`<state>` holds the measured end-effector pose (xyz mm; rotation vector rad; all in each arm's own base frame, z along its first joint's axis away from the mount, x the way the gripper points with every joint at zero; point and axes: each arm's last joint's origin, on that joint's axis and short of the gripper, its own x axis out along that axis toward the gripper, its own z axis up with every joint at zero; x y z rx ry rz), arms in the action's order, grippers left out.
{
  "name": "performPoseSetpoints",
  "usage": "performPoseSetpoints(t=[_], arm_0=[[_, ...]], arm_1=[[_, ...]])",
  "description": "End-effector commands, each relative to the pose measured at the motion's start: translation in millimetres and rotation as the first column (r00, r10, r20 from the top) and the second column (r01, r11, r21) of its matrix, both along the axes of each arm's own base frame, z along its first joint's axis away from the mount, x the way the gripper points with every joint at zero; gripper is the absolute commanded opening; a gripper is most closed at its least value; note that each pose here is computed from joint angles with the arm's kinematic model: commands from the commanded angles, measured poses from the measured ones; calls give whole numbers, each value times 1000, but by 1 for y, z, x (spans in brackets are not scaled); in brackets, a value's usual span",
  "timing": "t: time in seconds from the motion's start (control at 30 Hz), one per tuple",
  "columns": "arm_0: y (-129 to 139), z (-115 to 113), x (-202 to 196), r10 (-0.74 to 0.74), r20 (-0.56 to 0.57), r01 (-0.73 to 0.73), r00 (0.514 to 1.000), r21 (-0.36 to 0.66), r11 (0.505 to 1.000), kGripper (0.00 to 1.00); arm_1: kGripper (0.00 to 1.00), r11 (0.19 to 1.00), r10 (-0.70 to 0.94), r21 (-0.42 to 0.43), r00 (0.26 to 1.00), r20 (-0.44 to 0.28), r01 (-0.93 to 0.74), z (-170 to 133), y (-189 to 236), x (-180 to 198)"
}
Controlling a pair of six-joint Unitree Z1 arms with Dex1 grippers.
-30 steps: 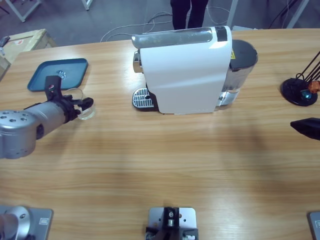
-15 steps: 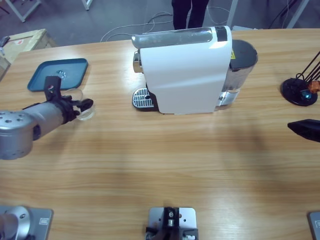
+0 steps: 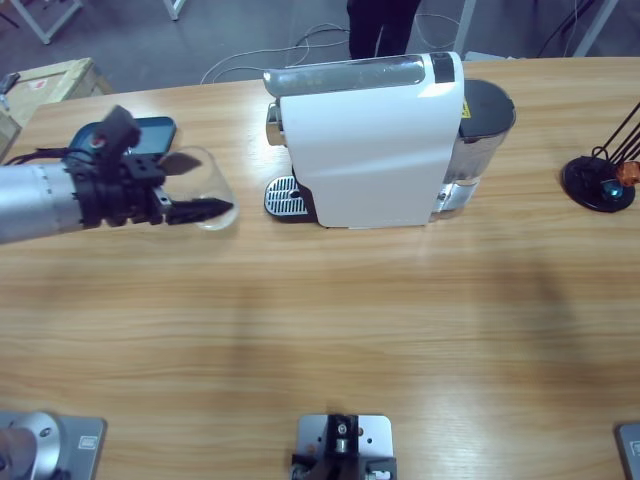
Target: Pour coffee
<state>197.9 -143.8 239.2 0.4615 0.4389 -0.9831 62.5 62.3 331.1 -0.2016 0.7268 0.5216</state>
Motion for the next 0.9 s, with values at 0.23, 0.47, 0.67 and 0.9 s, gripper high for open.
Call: performPoseSetpoints(t=[0.23, 0.47, 0.67, 0.9], arm_0=[[-40, -52, 91, -166, -63, 170, 984, 59, 984, 0], [-60, -67, 94, -216, -109, 222, 970, 45, 974, 0], [-66, -68, 97, -214, -110, 220, 971, 48, 974, 0], [-75, -68, 100, -218, -122, 227, 968, 65, 972, 0]], arm_1=[[1000, 999, -12, -34, 1000, 20, 13, 4, -1, 2], [1000, 999, -33, -40, 999, 30, 35, 3, 3, 8], [1000, 997, -63, -35, 997, 37, 64, 4, 3, 11], [1000, 998, -61, -32, 997, 47, 63, 3, -1, 8]])
